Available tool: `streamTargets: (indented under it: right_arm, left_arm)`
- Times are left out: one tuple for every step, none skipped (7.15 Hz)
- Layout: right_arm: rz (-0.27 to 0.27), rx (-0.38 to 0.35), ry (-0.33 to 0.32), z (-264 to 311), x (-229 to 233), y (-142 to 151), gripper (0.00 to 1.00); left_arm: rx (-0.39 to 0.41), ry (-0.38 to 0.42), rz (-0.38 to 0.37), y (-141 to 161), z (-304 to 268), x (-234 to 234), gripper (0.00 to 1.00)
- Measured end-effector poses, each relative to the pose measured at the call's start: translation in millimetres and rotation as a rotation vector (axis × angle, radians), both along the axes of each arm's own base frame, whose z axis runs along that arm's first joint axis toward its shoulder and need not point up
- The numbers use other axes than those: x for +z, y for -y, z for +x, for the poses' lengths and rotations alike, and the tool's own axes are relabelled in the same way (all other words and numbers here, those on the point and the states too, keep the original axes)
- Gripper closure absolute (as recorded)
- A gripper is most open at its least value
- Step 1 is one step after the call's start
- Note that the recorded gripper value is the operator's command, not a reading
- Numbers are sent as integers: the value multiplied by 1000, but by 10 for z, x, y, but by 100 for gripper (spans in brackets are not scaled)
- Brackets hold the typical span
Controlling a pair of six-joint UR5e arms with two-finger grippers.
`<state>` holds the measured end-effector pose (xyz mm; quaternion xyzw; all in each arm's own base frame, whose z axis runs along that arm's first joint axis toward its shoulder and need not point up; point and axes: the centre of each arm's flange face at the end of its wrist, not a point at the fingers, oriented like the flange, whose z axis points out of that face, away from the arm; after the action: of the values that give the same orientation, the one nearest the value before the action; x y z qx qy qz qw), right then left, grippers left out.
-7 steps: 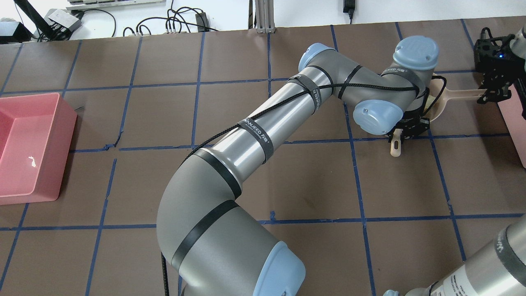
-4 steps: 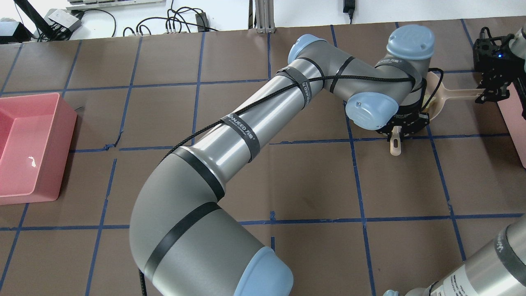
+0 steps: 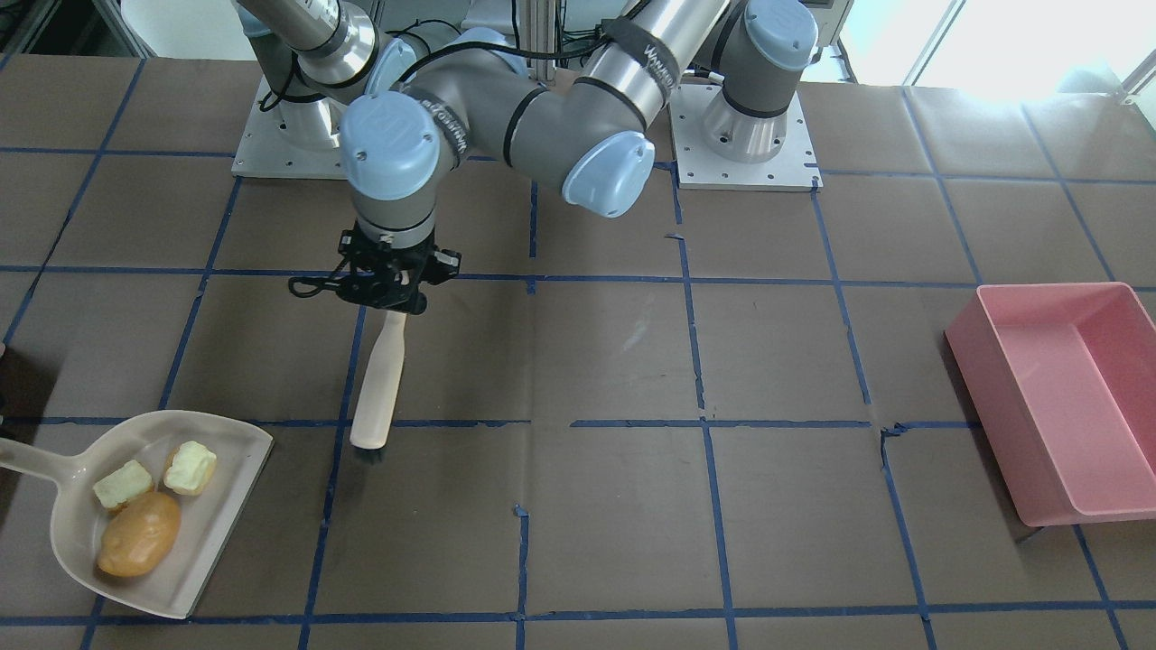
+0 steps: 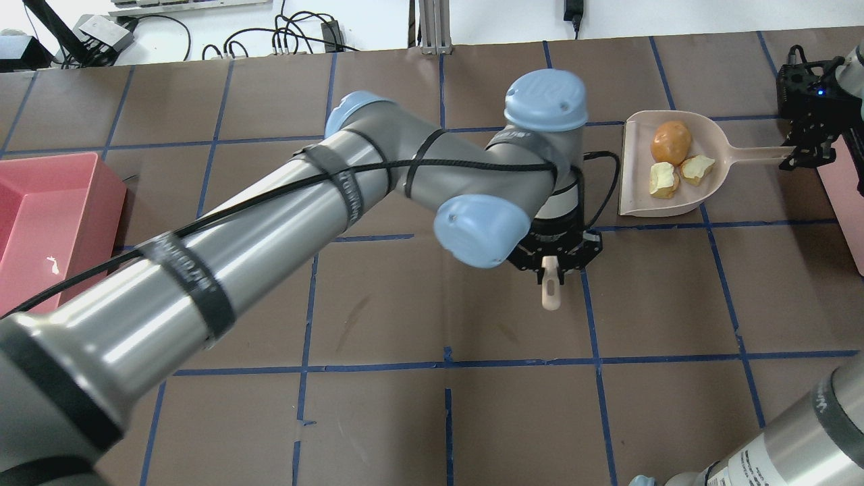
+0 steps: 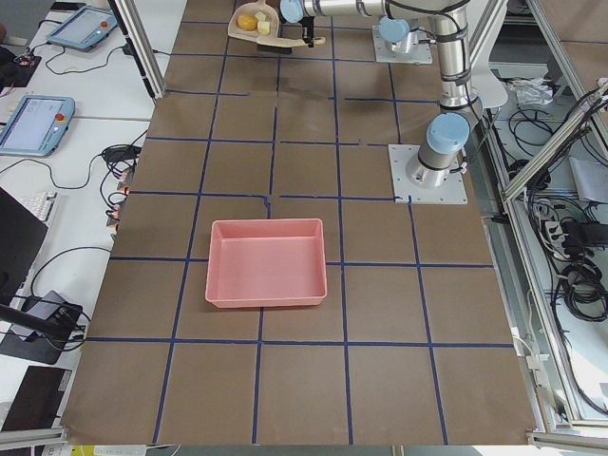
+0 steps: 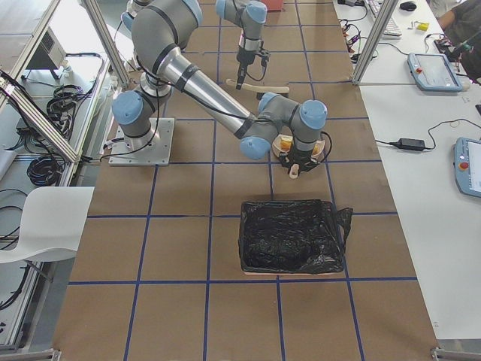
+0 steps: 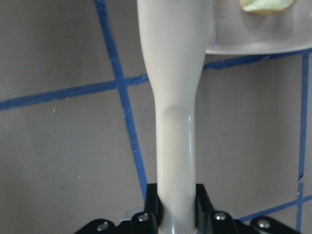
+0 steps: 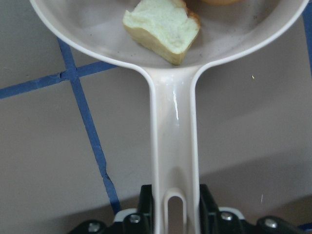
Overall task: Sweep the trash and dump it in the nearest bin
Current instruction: 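Lift the dustpan toward the pink bin with the right gripper while the left draws back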
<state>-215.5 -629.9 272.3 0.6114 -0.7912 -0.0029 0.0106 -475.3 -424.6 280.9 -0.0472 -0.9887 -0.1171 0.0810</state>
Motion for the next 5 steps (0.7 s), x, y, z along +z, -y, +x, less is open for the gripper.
streamTargets:
  right_arm:
    - [-13,-17,20,-24,18,-8,100]
    - [-28,-44,49,-78,38,-31,100]
    - [-47,-80,91,-179,67,-72,100]
    - [-65,-125,116,-309,159,-135,100]
    - [-83,-193,126,-441,334,-235,100]
  left_arm:
    - [12,38,36,-343,345,-139,100]
    - [23,82,47,-533,539,-250,100]
    - [44,120,48,-617,643,-312,100]
    - [67,142,49,-684,704,-331,100]
    - [88,152,51,-724,763,-329,100]
